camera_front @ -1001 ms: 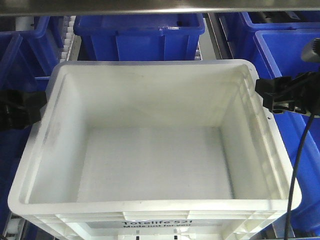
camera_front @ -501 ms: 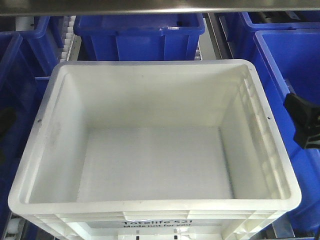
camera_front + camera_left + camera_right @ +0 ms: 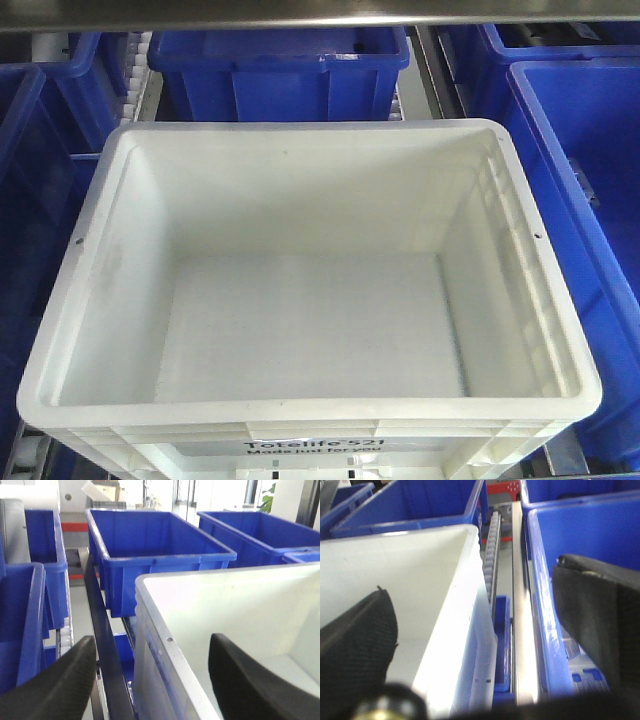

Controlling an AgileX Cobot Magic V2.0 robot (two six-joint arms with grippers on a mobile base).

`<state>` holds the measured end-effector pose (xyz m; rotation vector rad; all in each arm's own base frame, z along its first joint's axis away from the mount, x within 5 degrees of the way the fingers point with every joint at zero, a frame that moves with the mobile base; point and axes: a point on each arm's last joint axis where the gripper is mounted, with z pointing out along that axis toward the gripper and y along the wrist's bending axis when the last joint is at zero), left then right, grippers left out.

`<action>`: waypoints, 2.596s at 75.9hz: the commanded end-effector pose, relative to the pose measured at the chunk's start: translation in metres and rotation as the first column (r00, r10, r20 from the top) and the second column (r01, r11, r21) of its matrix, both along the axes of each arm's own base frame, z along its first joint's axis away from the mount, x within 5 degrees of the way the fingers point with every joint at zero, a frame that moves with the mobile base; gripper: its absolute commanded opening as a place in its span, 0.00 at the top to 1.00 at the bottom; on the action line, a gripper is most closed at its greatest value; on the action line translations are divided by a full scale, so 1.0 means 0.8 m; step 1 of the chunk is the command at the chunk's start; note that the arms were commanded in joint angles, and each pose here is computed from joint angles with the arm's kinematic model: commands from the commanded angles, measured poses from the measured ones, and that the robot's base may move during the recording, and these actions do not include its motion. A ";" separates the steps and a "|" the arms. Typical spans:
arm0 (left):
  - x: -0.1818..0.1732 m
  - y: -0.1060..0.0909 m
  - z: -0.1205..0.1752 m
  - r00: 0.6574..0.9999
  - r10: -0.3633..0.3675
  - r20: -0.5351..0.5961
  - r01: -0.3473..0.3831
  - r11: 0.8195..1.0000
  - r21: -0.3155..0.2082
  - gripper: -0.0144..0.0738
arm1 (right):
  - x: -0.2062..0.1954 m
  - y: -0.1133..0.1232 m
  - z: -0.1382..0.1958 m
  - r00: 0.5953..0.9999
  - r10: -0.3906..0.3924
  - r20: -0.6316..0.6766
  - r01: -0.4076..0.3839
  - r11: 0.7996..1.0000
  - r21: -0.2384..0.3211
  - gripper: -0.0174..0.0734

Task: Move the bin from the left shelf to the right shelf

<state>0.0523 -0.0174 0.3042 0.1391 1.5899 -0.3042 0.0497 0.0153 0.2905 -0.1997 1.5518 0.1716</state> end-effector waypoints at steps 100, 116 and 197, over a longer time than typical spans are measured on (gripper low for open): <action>-0.002 0.002 0.020 0.995 0.009 0.097 -0.005 0.999 -0.041 0.84 | -0.004 -0.004 0.022 0.991 -0.035 0.130 0.034 0.999 0.012 0.82; -0.002 0.002 0.020 0.996 0.008 0.093 -0.004 0.999 -0.040 0.84 | -0.004 -0.004 0.022 0.991 -0.035 0.130 0.034 0.999 0.012 0.82; -0.001 0.004 -0.008 0.997 0.034 0.076 -0.040 0.996 0.082 0.84 | -0.004 -0.004 0.022 0.991 -0.035 0.130 0.034 0.999 0.012 0.82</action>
